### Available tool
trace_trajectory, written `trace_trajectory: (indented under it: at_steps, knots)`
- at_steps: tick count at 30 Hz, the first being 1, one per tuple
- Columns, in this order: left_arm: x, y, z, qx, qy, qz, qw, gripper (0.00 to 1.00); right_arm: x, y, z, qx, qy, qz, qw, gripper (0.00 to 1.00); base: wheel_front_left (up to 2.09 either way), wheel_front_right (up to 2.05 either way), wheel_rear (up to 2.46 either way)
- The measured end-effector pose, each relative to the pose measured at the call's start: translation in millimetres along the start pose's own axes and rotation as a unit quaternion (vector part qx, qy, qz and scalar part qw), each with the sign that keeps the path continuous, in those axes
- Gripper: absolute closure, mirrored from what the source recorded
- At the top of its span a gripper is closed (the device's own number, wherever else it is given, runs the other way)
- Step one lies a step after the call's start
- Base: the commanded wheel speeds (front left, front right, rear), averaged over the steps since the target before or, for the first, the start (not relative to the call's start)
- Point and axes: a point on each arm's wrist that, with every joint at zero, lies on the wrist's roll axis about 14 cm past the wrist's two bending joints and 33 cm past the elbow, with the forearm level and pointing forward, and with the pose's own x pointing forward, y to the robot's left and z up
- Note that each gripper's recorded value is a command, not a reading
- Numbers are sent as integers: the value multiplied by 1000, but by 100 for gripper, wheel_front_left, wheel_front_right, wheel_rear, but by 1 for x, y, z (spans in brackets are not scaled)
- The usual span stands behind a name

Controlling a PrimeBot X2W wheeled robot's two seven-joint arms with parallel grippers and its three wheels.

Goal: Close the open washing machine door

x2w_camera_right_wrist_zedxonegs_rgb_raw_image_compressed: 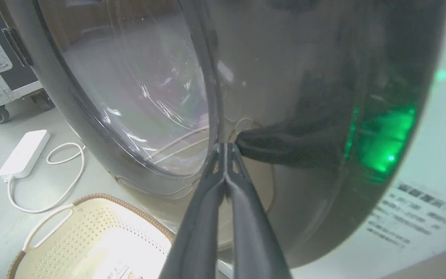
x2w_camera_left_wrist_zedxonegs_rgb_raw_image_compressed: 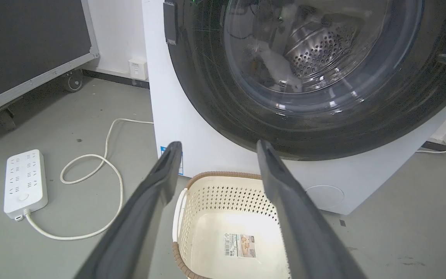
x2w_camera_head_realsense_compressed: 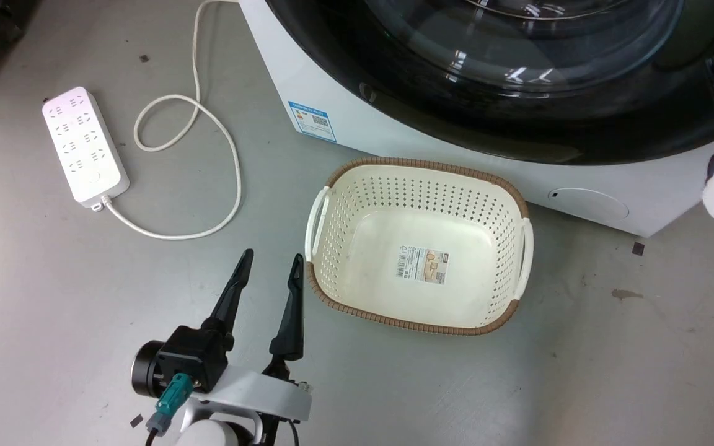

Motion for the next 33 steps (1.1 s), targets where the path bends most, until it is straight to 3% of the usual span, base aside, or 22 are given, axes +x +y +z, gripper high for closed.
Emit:
trace_trajectory:
  at_steps: [8, 15, 17, 18, 26, 33]
  knots:
    - [2, -4, 1, -2, -2, -4, 1000, 0, 1, 1, -3, 13, 4, -16, 1000, 100, 0, 0, 0]
    - [-2, -6, 18, -3, -27, -7, 1000, 0, -18, 2, 18, 18, -29, -28, 999, 100, 0, 0, 0]
    - [-5, -6, 24, -4, -35, -8, 999, 0, -30, 6, 23, 19, -40, -28, 999, 53, 0, 0, 0]
    - [-7, -6, 27, -5, -40, -9, 999, 0, -37, 10, 24, 18, -46, -27, 998, 0, 0, 0, 0]
    - [-26, -10, 49, -7, -74, -19, 997, 0, -103, 38, 43, 28, -100, -17, 994, 0, 0, 0, 0]
    - [-40, -18, 62, 7, -96, -33, 995, 0, -169, 51, 49, 30, -134, -39, 990, 0, 0, 0, 0]
